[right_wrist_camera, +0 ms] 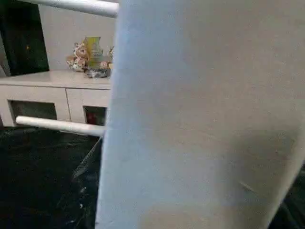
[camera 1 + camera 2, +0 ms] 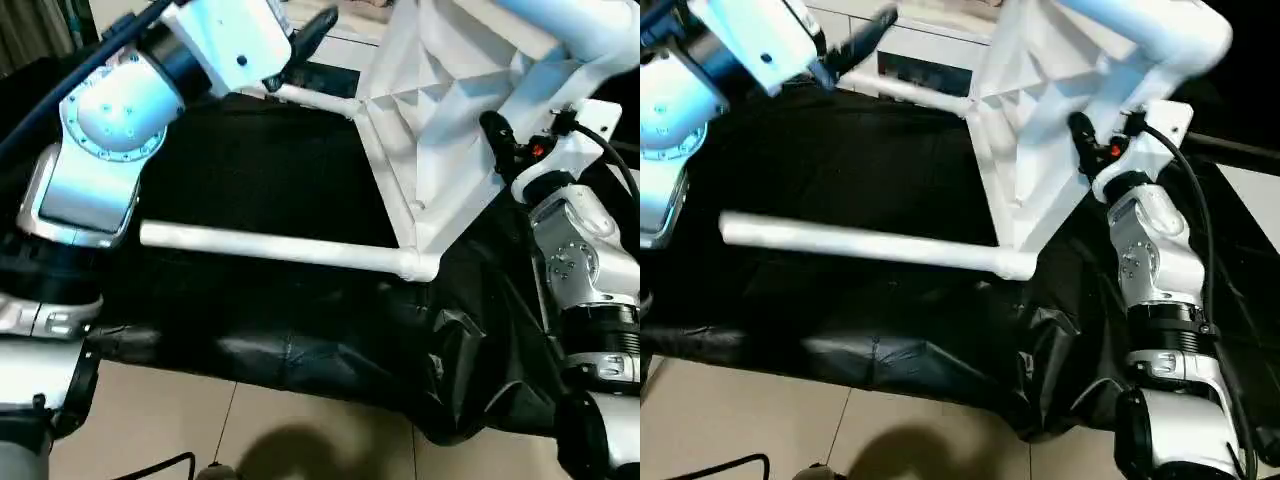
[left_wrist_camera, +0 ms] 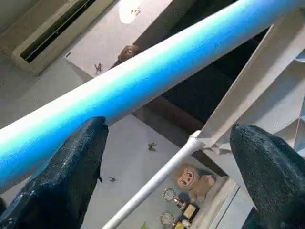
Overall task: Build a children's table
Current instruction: Flip table
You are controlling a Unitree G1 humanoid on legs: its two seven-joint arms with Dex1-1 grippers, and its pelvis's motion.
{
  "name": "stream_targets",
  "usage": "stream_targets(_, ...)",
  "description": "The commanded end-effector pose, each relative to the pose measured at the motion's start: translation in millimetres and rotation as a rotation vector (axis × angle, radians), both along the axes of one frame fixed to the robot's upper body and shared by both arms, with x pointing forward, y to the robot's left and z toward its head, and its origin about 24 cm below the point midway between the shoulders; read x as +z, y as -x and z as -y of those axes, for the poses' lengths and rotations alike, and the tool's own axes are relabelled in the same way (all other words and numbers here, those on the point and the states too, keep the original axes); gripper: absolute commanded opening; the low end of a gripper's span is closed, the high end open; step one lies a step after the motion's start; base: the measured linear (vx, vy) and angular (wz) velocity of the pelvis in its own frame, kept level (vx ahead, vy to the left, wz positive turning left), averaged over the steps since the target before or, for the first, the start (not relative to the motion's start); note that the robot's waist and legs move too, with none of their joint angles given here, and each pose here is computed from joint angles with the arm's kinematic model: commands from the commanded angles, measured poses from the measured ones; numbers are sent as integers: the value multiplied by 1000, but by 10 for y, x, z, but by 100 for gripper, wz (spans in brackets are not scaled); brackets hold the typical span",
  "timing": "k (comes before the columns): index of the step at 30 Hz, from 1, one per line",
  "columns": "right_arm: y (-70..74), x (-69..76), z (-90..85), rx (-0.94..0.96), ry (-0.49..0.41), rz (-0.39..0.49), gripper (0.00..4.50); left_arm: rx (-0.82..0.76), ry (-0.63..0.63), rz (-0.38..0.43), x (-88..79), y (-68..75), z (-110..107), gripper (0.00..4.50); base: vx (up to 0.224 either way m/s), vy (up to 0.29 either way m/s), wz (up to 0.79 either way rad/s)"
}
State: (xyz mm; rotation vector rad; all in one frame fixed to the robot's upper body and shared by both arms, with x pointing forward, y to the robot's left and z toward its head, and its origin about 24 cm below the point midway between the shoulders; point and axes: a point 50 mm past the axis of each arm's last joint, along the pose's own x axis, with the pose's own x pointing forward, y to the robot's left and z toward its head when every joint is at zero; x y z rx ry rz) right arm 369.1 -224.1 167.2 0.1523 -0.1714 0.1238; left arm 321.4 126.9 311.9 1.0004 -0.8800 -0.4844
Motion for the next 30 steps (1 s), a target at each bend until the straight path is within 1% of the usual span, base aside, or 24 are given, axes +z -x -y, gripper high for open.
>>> stream_targets(1, 34, 36, 21, -12, 116, -6, 198, -26, -4, 74, 146, 46, 69, 450, 0, 0, 0)
stream_targets(4, 40, 87, -36, 0, 177, 1, 198, -36, -29, 86, 169, 33, 87, 450, 0, 0, 0)
stream_targets(5, 40, 90, -39, 0, 180, 1, 198, -38, -29, 86, 169, 33, 89, 450, 0, 0, 0)
stream_targets(6, 42, 111, -52, -5, 191, 4, 198, -71, -30, 78, 163, 36, 105, 450, 0, 0, 0)
stream_targets(7, 43, 135, -54, -17, 185, 13, 198, -111, -37, 41, 129, 42, 130, 450, 0, 0, 0)
stream_targets(8, 41, 177, -55, -38, 155, 30, 198, -129, -79, -54, -8, 29, 147, 450, 0, 0, 0)
stream_targets(9, 40, 189, -56, -44, 146, 35, 198, -133, -93, -83, -52, 26, 151, 450, 0, 0, 0)
stream_targets(11, 34, 231, -65, -62, 111, 53, 198, -132, -145, -212, -289, 3, 144, 450, 0, 0, 0)
stream_targets(12, 33, 240, -70, -65, 104, 57, 198, -130, -153, -248, -355, -5, 137, 450, 0, 0, 0)
stream_targets(13, 24, 248, -97, -60, 101, 57, 198, -149, -235, -380, -600, 8, 133, 450, 0, 0, 0)
stream_targets(14, 16, 250, -123, -52, 104, 56, 196, -168, -293, -460, -752, 44, 128, 450, 0, 0, 0)
stream_targets(15, 15, 250, -127, -51, 104, 56, 195, -171, -300, -470, -771, 50, 128, 450, 0, 0, 0)
stream_targets(16, 9, 253, -151, -43, 106, 56, 194, -191, -323, -510, -854, 82, 129, 450, 0, 0, 0)
stream_targets(17, 6, 254, -165, -38, 107, 56, 193, -203, -328, -524, -884, 99, 132, 450, 0, 0, 0)
stream_targets(19, -5, 257, -199, -22, 122, 53, 193, -235, -293, -495, -863, 130, 173, 450, 0, 0, 0)
stream_targets(21, -5, 251, -228, -13, 141, 49, 191, -233, -240, -399, -728, 136, 205, 450, 0, 0, 0)
stream_targets(22, -1, 240, -254, -5, 160, 46, 191, -227, -196, -290, -577, 160, 219, 450, 0, 0, 0)
stream_targets(23, 0, 234, -267, 0, 170, 45, 191, -220, -169, -220, -493, 174, 222, 450, 0, 0, 0)
stream_targets(24, 2, 220, -286, 7, 188, 43, 191, -228, -120, -122, -348, 213, 229, 450, 0, 0, 0)
stream_targets(25, 2, 220, -286, 7, 188, 43, 191, -228, -120, -122, -348, 213, 229, 450, 0, 0, 0)
stream_targets(26, 5, 206, -303, 15, 200, 39, 191, -246, -82, -43, -205, 270, 232, 450, 0, 0, 0)
stream_targets(27, 5, 205, -305, 15, 200, 39, 191, -247, -81, -38, -196, 274, 232, 450, 0, 0, 0)
stream_targets(28, 7, 194, -318, 21, 205, 37, 191, -252, -65, 23, -107, 316, 227, 450, 0, 0, 0)
stream_targets(30, 10, 188, -326, 24, 207, 36, 191, -252, -58, 61, -58, 342, 222, 450, 0, 0, 0)
